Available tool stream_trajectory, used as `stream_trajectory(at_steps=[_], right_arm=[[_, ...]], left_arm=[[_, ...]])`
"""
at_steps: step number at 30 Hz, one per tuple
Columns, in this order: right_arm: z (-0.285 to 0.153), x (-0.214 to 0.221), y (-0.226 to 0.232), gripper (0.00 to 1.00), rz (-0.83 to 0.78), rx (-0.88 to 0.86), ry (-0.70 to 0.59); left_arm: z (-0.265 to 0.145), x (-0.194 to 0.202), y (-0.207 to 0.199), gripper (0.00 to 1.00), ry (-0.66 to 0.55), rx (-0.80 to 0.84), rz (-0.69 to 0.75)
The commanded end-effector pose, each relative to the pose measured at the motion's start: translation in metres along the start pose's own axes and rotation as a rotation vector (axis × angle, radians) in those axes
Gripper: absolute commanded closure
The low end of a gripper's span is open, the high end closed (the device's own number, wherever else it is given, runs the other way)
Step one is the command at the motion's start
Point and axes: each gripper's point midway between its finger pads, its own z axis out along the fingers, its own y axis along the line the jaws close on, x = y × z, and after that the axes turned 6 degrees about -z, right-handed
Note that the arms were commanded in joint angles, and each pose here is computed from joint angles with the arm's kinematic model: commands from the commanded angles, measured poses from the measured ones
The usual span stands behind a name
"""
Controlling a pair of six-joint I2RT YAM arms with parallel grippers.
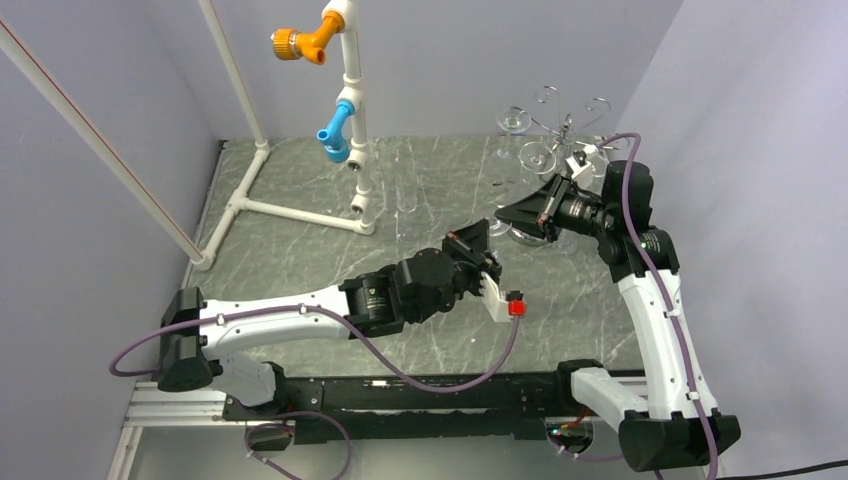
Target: Place the wine glass upside down on the wine glass rack
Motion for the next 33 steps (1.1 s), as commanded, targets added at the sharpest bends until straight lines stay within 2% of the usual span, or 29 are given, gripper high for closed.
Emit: stream_trajectory(at_steps=[1,2,4,6,9,11,15,22,29,33], right_arm=[[-0.014,-0.006,0.035,1.00,-0.086,-0.099,-0.023],[-0.016,-0.010,0.040,1.00,-0.091,-0.111,-0.032],[-0.020,-0.016,0.052,1.00,-0.095,-0.141,-0.047],[-0.021,-0.023,0.061,1.00,-0.096,-0.165,-0.061],[-0.022,-0.033,0.074,1.00,-0.096,-0.199,-0.075],[-0.020,-0.043,0.084,1.00,-0.098,-0.226,-0.077],[-0.010,-0.068,0.101,1.00,-0.081,-0.273,-0.069],[0.014,-0.116,0.137,1.00,-0.081,-0.382,-0.076],[0.048,-0.156,0.158,1.00,-0.088,-0.444,-0.073],[0.060,-0.188,0.175,1.00,-0.153,-0.495,-0.132]], left_arm=[[-0.020,-0.018,0.059,0.84,-0.069,-0.174,-0.189],[-0.025,-0.018,0.063,0.70,-0.078,-0.188,-0.229],[-0.036,-0.020,0.068,0.50,-0.105,-0.192,-0.330],[-0.049,-0.022,0.074,0.34,-0.138,-0.168,-0.441],[-0.070,-0.027,0.081,0.18,-0.188,-0.124,-0.582],[-0.086,-0.027,0.087,0.03,-0.213,-0.102,-0.678],[-0.122,-0.026,0.108,0.01,-0.260,-0.092,-0.854],[-0.159,0.001,0.112,0.01,-0.235,-0.153,-1.065],[-0.169,0.017,0.103,0.01,-0.217,-0.202,-1.183],[-0.167,0.020,0.098,0.01,-0.194,-0.208,-1.201]])
